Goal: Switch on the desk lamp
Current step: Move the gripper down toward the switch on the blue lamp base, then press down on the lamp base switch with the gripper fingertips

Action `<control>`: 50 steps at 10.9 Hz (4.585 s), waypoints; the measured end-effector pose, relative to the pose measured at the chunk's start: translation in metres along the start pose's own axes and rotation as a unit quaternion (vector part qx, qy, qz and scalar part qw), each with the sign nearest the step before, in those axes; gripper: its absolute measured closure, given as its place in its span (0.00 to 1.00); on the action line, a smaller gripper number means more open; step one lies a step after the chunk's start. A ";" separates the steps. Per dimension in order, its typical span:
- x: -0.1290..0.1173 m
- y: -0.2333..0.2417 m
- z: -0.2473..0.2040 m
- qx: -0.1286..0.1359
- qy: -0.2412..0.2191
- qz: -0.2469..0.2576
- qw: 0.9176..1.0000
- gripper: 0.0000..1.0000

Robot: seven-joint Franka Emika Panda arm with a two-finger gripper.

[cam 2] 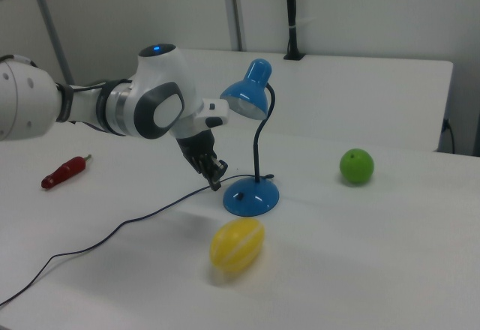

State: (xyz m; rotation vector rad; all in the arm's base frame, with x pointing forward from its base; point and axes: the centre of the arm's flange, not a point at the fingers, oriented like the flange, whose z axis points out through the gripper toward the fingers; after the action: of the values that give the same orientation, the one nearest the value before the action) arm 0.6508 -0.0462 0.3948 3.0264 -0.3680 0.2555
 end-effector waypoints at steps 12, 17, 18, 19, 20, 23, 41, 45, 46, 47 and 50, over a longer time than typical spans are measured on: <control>0.020 0.005 0.044 -0.001 0.082 -0.048 0.995 0.99; 0.022 0.003 0.055 -0.005 0.095 -0.059 0.994 0.99; 0.022 0.002 0.057 -0.005 0.094 -0.060 0.994 0.99; 0.022 0.002 0.059 -0.006 0.094 -0.061 0.994 0.99; 0.022 0.002 0.060 -0.006 0.095 -0.061 0.994 0.99; 0.022 0.002 0.061 -0.006 0.094 -0.062 0.994 0.99; 0.024 0.001 0.063 -0.004 0.104 -0.068 0.992 0.99; 0.024 0.001 0.064 -0.005 0.104 -0.069 0.992 0.99; 0.024 0.001 0.064 -0.005 0.104 -0.069 0.992 0.99; 0.024 0.001 0.064 -0.005 0.104 -0.069 0.992 0.99; 0.025 0.003 0.067 -0.005 0.108 -0.068 0.992 0.99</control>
State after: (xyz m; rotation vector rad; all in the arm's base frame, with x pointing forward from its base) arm 0.6841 -0.0620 0.3336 2.9573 -0.1433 0.5620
